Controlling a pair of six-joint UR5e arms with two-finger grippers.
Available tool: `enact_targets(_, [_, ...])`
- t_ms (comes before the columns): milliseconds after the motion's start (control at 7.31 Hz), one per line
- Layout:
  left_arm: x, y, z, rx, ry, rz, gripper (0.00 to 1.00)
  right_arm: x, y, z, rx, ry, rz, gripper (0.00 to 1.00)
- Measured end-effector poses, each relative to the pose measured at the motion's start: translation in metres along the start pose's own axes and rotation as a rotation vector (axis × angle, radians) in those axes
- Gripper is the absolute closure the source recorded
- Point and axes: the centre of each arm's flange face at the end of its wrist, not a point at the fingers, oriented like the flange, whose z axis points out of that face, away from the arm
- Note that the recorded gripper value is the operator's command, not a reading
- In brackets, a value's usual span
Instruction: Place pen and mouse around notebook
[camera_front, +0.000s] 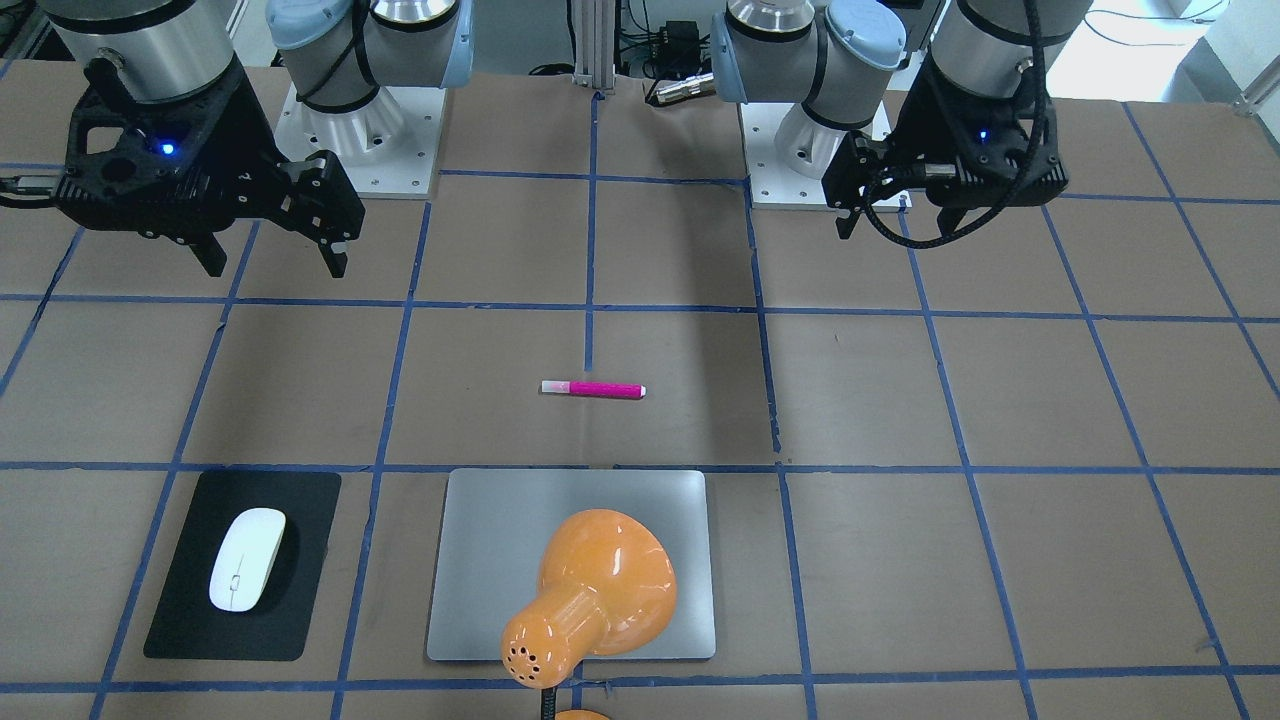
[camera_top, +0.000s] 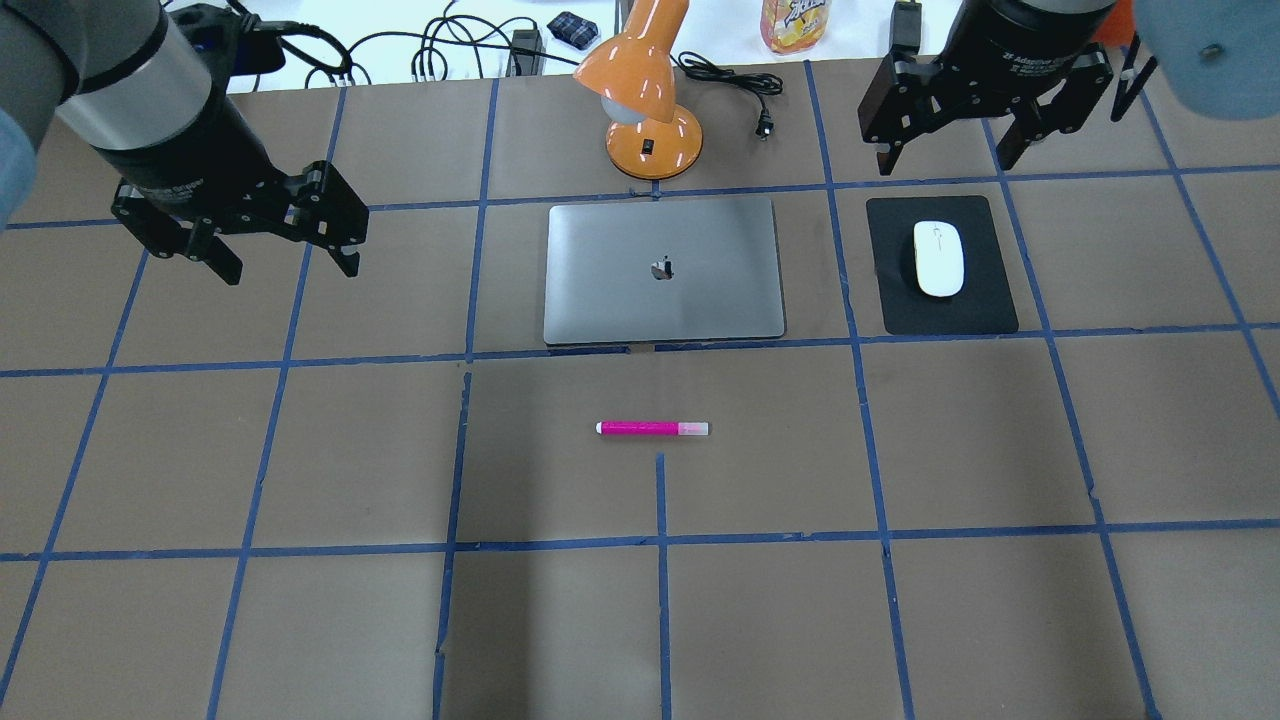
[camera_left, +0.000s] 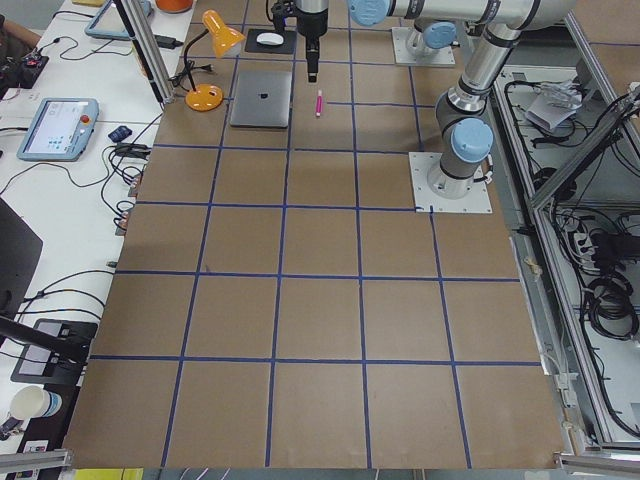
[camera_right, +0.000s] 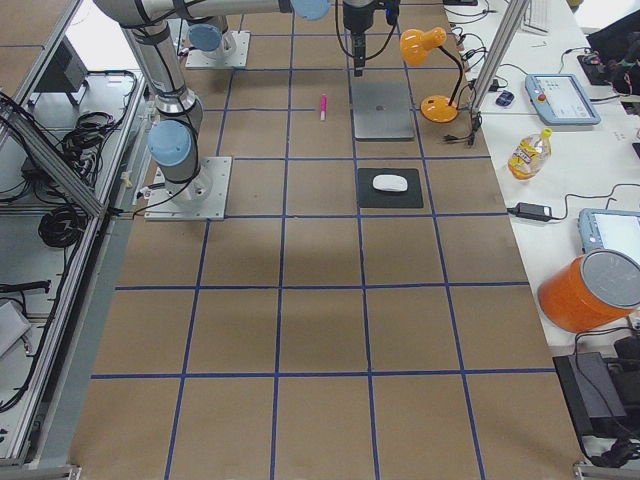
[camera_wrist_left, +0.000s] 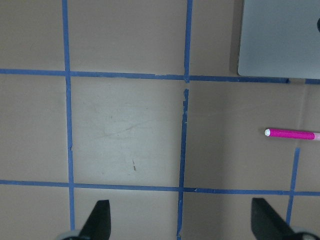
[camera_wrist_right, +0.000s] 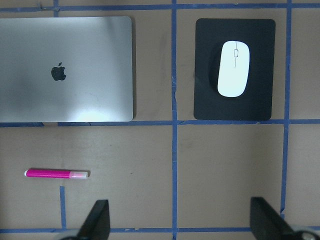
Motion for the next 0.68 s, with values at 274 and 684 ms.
enact_targets(274, [-0.003,-0.009,-0.002,0.008,-0.014,0.006,0.00,0.000,0.002,0.000,-0.002,0.000,0.000,0.00])
enact_targets(684, [-0.004,-0.017,-0.001,0.007,-0.017,0.002,0.00,0.000,0.002,0.000,-0.001,0.000,0.000,0.00])
